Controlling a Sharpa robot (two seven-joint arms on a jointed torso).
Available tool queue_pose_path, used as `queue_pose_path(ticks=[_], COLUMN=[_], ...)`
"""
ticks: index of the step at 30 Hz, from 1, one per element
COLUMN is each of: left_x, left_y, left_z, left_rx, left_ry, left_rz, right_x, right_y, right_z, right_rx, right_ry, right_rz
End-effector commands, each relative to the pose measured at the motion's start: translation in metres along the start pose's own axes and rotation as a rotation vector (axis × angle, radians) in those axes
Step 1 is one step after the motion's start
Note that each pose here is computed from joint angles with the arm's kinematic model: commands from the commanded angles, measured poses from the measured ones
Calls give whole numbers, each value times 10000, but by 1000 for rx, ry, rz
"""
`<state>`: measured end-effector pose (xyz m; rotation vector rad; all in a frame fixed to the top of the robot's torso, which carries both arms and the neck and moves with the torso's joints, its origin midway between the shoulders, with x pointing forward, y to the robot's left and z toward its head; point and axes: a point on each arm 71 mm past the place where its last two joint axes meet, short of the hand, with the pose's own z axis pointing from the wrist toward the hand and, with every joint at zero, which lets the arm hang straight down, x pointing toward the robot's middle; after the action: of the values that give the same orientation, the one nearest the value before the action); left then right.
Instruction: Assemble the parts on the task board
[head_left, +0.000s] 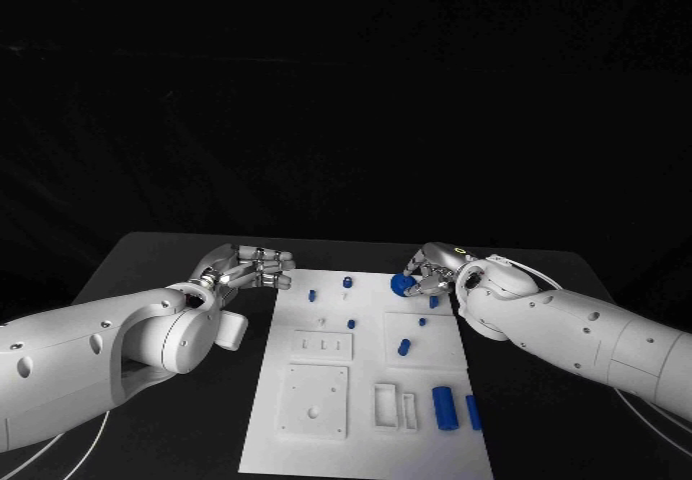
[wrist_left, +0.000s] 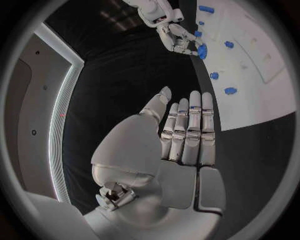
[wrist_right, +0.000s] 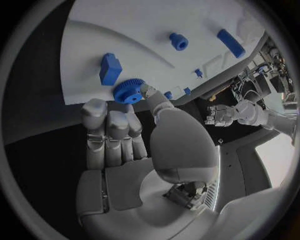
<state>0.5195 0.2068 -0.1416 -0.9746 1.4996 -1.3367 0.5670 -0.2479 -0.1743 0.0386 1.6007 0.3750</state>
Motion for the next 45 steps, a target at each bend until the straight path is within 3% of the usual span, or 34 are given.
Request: queue_pose_path(ticks=[1,16,29,45], left_x=[22,26,24,24], left_y=[-19,-18,-17,-15], left_z=[6,7,5,9], left_rx=[11,9,8,7], left_ry=[18,22,23,23], left_rz=[-2,-3,-3,-2], right_x=[54,56,21,11], right_y=[-4,-20,-13,-56], right_z=[-1,8,5,6], right_rx=[-6,5,4,25], right_ry=[23,14,-34,-39], right_rz=[9,32,54,65])
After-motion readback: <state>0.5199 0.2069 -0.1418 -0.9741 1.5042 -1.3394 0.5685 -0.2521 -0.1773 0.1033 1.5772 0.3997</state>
